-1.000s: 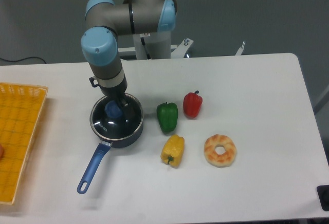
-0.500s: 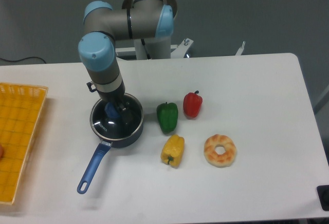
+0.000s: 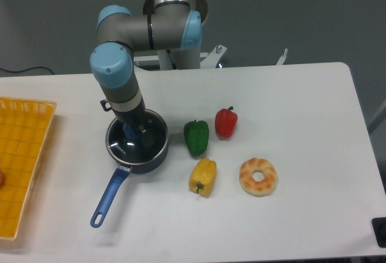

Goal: Open the lid
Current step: 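Lower the gripper onto the blue lid knob and close on it, then lift the glass lid by its knob off the saucepan rim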

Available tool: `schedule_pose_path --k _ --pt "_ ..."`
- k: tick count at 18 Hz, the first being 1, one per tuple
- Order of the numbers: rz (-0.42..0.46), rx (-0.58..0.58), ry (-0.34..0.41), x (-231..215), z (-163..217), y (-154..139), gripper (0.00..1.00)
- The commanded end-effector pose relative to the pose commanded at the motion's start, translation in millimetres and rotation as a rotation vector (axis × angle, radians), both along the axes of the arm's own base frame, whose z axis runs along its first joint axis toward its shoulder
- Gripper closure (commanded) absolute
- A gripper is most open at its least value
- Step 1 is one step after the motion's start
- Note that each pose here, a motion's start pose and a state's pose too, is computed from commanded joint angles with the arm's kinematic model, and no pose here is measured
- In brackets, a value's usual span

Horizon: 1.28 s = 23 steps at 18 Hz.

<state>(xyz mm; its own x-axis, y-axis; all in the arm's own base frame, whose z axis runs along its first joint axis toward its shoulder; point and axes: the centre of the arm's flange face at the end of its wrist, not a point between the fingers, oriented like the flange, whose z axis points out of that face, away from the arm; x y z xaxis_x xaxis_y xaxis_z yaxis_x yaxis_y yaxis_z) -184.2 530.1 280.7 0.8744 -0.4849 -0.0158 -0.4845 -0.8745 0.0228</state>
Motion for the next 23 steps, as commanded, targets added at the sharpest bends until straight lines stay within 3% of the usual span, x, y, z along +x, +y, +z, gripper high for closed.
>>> schedule_pose_path --k 23 --pt "-0.02 0.014 0.009 3.5 3.3 3.8 0.3"
